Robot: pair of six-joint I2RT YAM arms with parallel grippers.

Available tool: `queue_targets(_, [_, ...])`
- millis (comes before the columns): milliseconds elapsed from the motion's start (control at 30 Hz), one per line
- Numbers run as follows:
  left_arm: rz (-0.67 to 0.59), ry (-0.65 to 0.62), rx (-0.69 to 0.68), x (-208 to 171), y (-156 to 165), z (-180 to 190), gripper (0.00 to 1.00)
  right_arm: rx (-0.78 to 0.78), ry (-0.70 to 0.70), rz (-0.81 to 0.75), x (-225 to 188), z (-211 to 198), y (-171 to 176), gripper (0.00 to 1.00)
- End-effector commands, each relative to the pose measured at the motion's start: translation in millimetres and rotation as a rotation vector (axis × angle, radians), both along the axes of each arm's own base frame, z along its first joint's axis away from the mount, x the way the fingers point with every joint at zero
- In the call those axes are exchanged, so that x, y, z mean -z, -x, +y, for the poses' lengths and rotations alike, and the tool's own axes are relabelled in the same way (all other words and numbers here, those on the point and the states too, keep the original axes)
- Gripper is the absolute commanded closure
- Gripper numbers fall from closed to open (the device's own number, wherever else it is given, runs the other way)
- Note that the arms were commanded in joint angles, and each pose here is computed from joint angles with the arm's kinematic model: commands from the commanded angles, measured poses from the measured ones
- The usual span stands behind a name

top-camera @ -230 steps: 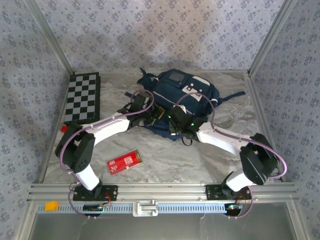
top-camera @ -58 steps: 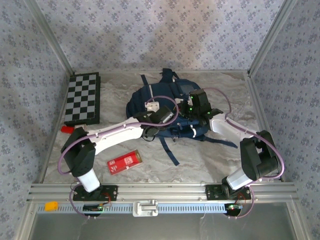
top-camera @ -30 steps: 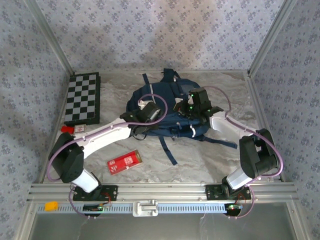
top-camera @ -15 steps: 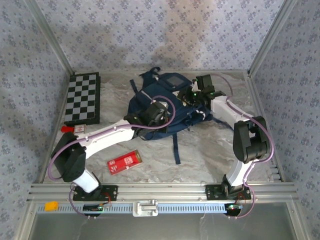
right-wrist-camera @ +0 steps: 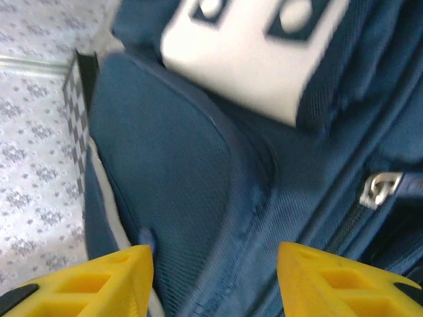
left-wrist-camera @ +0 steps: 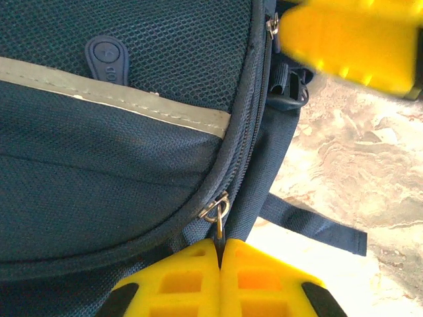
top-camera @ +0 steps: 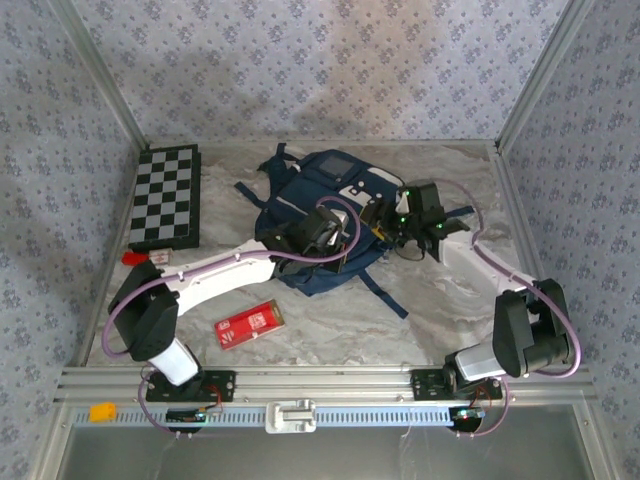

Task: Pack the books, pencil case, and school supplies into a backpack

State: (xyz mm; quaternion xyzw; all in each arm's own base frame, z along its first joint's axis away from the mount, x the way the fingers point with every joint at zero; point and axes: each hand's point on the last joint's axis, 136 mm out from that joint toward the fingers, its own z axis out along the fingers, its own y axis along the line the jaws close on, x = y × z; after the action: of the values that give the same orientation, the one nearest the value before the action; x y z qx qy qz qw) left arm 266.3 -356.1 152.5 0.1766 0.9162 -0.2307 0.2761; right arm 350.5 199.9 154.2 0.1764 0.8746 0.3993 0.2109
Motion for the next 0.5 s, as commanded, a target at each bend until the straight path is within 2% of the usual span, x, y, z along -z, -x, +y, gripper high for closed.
queue_targets(0, [-0.026,0.019,0.028,-15,-2,-8,1.00,0.022,-0.111,-0.003,-11,20,1,0.48])
queue_targets(100, [-0.032,0.011,0.038,-15,-2,-7,1.00,0.026,-0.106,-0.001,-6,30,7,0.52])
queue_targets(267, [-0.035,0.005,0.053,-16,-2,-8,1.00,0.064,-0.108,-0.007,0,29,4,0.67])
queue_targets(367, [-0.037,-0.012,0.068,-14,0,-6,1.00,0.059,-0.082,-0.018,1,25,0,0.83])
queue_targets(467, [-0.052,-0.052,0.078,-15,1,2,1.00,0.045,-0.055,-0.017,0,16,-2,0.94])
